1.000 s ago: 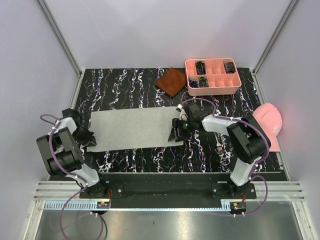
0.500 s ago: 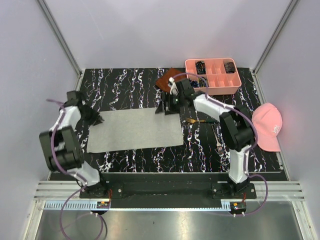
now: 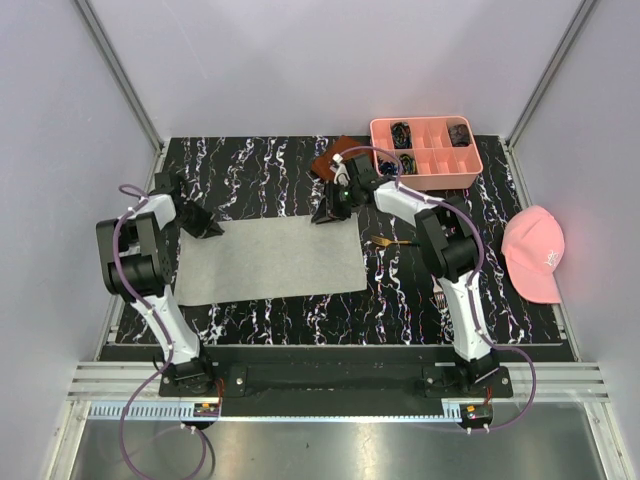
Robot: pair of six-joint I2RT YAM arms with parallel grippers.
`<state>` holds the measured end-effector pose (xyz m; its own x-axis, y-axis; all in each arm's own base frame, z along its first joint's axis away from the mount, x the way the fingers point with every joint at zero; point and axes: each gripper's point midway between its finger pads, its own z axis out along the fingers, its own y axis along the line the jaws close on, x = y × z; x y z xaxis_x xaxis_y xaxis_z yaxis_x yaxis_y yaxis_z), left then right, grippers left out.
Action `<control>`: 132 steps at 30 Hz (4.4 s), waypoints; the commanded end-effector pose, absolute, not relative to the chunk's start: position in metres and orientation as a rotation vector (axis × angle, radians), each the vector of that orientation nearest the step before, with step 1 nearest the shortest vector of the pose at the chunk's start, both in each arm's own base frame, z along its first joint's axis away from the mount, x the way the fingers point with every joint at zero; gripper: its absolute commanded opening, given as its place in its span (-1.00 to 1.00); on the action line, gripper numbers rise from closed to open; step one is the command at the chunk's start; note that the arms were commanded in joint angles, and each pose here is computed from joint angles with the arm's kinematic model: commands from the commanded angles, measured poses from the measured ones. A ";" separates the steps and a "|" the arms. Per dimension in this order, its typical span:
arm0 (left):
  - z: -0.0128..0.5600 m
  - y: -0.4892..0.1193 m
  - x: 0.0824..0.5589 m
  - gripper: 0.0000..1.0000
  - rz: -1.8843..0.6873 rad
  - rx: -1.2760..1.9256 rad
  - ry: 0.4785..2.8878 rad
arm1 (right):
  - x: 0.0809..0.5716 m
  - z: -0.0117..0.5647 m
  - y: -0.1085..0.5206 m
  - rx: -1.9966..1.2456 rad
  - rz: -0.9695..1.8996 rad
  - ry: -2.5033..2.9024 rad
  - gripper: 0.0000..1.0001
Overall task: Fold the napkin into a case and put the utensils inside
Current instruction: Smooth out the rectangle-folded napkin at the center of the board, then pick up the rectangle-folded napkin from the center of the board.
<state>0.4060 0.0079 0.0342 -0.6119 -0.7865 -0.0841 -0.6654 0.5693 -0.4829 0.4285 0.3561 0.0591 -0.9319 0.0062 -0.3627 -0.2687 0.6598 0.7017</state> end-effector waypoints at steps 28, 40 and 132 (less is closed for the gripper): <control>0.070 0.116 0.440 -0.65 -0.467 -1.331 2.314 | 0.469 0.035 0.303 -0.069 1.153 2.527 -0.51; 0.088 -0.065 0.463 -0.69 -0.771 -0.942 2.428 | 0.456 0.097 0.356 -0.200 1.212 2.429 -0.06; 0.150 -0.131 0.262 -0.03 -0.646 -0.402 2.449 | 0.350 -0.023 0.232 -0.269 -0.030 2.783 -1.00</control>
<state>0.2421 -0.1295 0.1355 -0.8061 -0.3723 -0.4601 -0.1503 0.8806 -0.4494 0.3627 0.2521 0.0125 -0.9049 -0.1380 -0.4026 -0.1734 0.9834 0.0526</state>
